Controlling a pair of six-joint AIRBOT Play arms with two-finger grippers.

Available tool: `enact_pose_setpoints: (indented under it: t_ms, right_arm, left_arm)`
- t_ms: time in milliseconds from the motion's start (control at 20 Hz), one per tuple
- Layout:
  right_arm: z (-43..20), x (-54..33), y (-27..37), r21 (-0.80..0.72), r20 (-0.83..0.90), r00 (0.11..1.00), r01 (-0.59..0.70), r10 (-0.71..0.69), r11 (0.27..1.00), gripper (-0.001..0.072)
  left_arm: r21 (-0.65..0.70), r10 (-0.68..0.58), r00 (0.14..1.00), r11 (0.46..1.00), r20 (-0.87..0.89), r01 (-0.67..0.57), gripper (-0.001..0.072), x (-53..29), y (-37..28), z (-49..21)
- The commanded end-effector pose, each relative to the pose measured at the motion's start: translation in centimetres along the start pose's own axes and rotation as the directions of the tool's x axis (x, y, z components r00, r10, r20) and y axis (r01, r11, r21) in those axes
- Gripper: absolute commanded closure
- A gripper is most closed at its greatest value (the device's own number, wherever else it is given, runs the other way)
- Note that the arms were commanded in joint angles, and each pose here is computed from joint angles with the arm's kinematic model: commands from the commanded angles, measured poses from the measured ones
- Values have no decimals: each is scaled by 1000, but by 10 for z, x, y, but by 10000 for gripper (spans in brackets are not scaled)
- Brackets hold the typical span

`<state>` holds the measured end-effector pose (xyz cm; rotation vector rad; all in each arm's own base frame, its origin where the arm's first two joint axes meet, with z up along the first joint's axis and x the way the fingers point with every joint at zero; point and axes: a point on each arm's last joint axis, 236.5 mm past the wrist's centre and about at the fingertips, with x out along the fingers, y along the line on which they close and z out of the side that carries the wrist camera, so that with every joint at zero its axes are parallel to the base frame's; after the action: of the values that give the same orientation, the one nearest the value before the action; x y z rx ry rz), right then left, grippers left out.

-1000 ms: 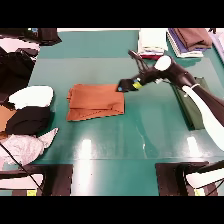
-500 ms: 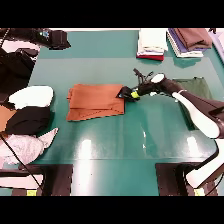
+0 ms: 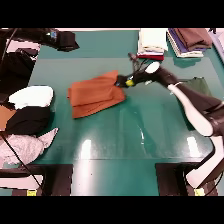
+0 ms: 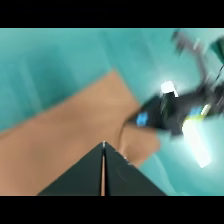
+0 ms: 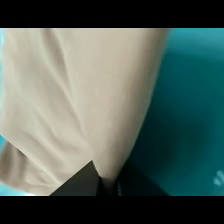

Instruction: Fold the shirts.

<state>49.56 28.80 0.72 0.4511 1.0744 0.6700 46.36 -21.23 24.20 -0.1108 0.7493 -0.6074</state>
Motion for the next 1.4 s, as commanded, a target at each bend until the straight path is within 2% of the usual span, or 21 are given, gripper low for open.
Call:
enact_pose_setpoints:
  t_ms: [0, 150, 250, 500, 650, 850, 1150, 1350]
  right_arm:
    - [41, -95, -46, -36, 95, 984, 153, -149, 988, 693]
    - [54, -194, -108, 26, 156, 940, 304, -305, 952, 693]
    - [59, -253, -144, 112, 215, 903, 356, -372, 928, 694]
    - [59, -368, -228, 330, 351, 780, 415, -518, 848, 693]
    - [58, -404, -254, 395, 395, 719, 429, -572, 812, 693]
    - [79, -428, -240, 409, 517, 675, 347, -527, 844, 694]
    - [90, -485, -188, 354, 632, 559, 407, -536, 842, 694]
    - [69, -500, -174, 349, 601, 567, 448, -563, 823, 694]
  left_arm:
    - [78, -48, 999, 996, 4, 47, 686, 10, -38, -1]
    - [114, -87, 996, 990, 20, 84, 686, 16, -65, 0]
    - [125, -102, 994, 987, 28, 98, 685, 18, -76, 1]
    - [100, -109, 994, 989, 31, 106, 685, 18, -79, 2]
    - [86, -109, 994, 991, 32, 106, 685, 18, -79, 2]
    - [66, -109, 993, 992, 43, 106, 686, 18, -79, 4]
    - [66, -109, 993, 992, 40, 106, 686, 18, -79, 4]
    - [67, -109, 993, 992, 35, 106, 686, 18, -79, 2]
